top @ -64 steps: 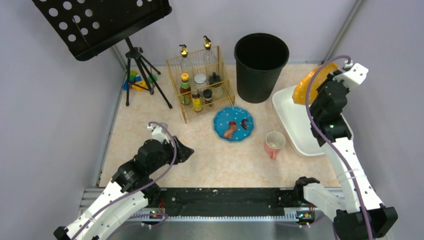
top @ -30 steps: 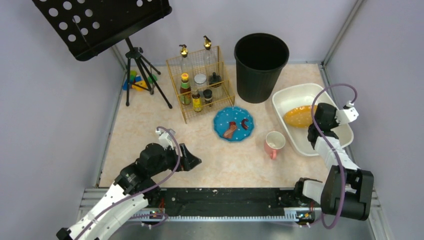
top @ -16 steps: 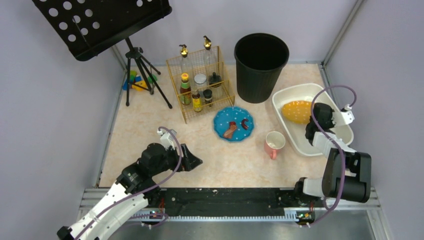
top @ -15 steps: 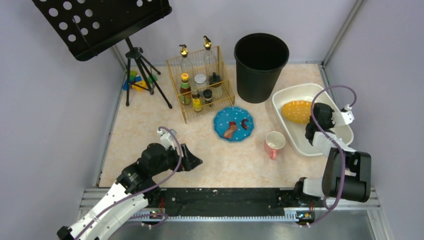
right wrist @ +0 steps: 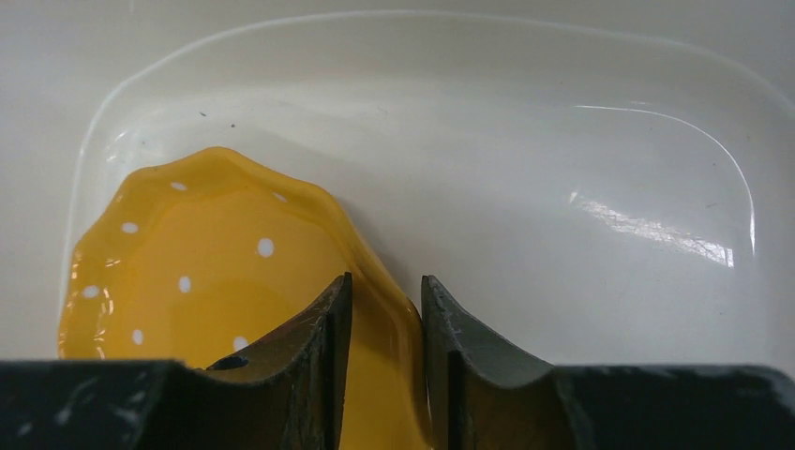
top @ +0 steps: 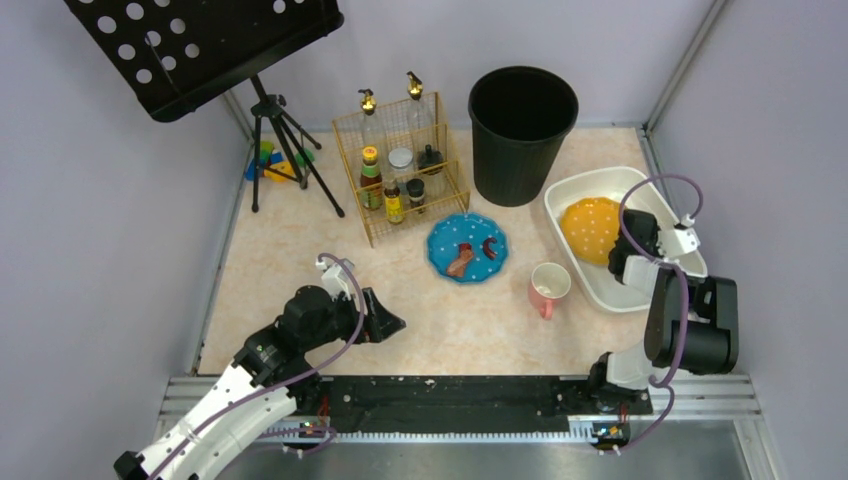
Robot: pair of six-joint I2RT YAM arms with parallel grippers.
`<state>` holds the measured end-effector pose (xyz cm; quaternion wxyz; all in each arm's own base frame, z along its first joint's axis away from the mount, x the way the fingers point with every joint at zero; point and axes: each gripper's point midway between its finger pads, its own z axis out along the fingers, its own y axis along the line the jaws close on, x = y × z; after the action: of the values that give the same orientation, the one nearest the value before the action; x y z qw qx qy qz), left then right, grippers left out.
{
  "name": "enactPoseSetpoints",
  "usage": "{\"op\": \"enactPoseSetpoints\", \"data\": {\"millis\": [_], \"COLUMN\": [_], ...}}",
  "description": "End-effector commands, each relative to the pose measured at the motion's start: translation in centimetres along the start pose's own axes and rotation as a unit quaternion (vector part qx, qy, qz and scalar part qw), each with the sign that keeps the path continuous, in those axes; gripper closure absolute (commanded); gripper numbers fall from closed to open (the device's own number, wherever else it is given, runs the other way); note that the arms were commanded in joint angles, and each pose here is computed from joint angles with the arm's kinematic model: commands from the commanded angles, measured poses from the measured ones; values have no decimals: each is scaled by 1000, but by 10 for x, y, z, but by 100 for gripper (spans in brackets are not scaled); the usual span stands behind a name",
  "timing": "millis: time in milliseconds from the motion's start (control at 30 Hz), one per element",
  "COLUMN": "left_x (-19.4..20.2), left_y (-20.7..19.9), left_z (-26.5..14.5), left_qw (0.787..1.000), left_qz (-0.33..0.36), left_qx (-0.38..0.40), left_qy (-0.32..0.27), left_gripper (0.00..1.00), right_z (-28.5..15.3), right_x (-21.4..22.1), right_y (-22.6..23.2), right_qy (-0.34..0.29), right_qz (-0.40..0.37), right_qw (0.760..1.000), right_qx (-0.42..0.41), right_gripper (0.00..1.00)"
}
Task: Clear the kitchen counter
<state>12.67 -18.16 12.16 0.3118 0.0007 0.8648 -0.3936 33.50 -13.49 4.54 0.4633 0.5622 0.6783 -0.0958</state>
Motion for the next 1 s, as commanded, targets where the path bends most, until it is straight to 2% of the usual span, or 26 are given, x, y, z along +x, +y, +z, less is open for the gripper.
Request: {"op": "enactPoseSetpoints", "data": {"millis": [0, 300, 467, 633, 767, 967], "left_x": [-6, -6, -7, -12, -18, -24], "left_y": [-9, -7, -8, -13, -17, -18], "left_z": [1, 3, 3, 3, 4, 9], "left_qw": [1000, 1000, 1000, 1000, 1000, 999], "left_qz": [9, 8, 8, 10, 12, 11], "left_qx": [20, 15, 15, 18, 20, 19], "left_qy": [-11, -9, -10, -14, -19, -27], "left_gripper": [4, 4, 4, 4, 4, 4], "right_z": [5, 19, 10, -11, -37, -87], "right_x": [-12, -14, -26, -49, -68, -90], "right_y": [14, 16, 23, 39, 47, 77], "right_qy": [-5, -2, -4, -5, -7, -28], "right_qz": [13, 15, 10, -7, -23, -78], "right_qw": [1000, 1000, 1000, 1000, 999, 988], "right_qx": [-8, 11, 0, -21, -45, -129], "right_gripper": [67, 62, 53, 43, 42, 41]}}
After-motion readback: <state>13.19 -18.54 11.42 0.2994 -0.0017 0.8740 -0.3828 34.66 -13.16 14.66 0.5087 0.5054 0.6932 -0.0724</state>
